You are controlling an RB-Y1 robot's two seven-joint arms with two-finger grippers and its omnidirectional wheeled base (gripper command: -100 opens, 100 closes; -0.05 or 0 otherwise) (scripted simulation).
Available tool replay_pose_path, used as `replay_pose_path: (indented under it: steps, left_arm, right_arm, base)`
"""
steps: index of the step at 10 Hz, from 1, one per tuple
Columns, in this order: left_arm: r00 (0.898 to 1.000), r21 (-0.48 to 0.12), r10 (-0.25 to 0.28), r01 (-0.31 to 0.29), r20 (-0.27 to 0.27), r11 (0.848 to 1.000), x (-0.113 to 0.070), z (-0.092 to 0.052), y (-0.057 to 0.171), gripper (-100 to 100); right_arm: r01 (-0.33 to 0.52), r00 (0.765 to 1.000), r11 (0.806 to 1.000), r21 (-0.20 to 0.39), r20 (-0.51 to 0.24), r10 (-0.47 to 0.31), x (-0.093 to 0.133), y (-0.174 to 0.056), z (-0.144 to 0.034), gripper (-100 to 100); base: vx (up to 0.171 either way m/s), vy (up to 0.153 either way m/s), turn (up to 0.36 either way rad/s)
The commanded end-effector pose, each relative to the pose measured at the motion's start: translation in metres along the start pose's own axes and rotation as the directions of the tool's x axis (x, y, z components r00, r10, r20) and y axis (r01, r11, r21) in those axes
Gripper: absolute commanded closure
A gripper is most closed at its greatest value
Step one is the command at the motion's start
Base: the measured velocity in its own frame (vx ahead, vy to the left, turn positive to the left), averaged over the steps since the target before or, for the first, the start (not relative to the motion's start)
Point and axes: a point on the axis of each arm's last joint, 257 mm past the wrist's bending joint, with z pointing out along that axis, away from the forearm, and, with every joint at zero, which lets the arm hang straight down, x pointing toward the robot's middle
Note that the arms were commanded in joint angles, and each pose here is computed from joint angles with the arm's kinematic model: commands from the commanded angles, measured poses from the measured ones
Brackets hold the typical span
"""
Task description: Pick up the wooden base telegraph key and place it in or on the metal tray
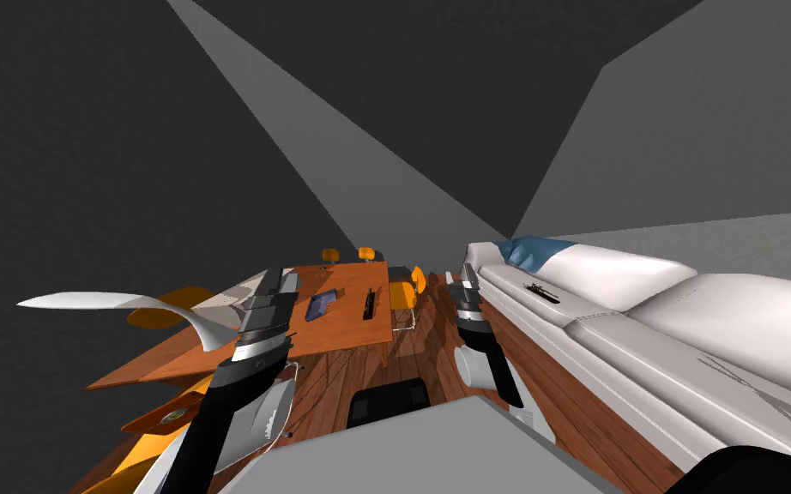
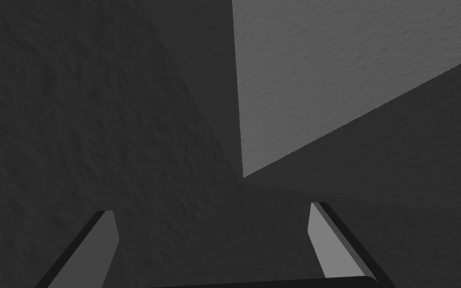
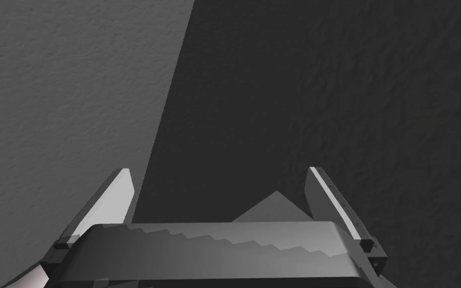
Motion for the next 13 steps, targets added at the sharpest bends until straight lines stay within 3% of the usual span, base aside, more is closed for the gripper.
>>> replay_pose_path:
  steps: [1,5,8,11,13]
  left_arm:
    - [1.0,-0.007,0.016,-0.016,-0.022,1.0,0.002,-0.001,0.004,-100]
    - [0.99,-0.051,0.097,-0.103,-0.106,0.993,0.008,-0.007,0.031,-100]
    - [0.965,-0.097,0.189,-0.21,-0.184,0.973,0.005,-0.015,0.064,-100]
    - [0.916,-0.143,0.298,-0.344,-0.27,0.928,-0.007,-0.027,0.103,-100]
    - [0.867,-0.169,0.372,-0.442,-0.332,0.881,-0.02,-0.037,0.131,-100]
  right_arm:
    - [0.0,1.0,1.0,0.0,0.0,0.0,0.0,0.0,0.0,0]
    - [0.0,1.0,1.0,0.0,0.0,0.0,0.0,0.0,0.0,0]
    - [0.0,1.0,1.0,0.0,0.0,0.0,0.0,0.0,0.0,0]
    - [0.0,1.0,1.0,0.0,0.0,0.0,0.0,0.0,0.0,0]
    - [0.0,1.0,1.0,0.0,0.0,0.0,0.0,0.0,0.0,0]
  base:
    - [-0.007,-0.02,-0.066]
    - [-0.018,-0.066,-0.102]
    - [-0.01,-0.107,-0.165]
    - [0.018,-0.139,-0.186]
    - [0.04,-0.158,-0.23]
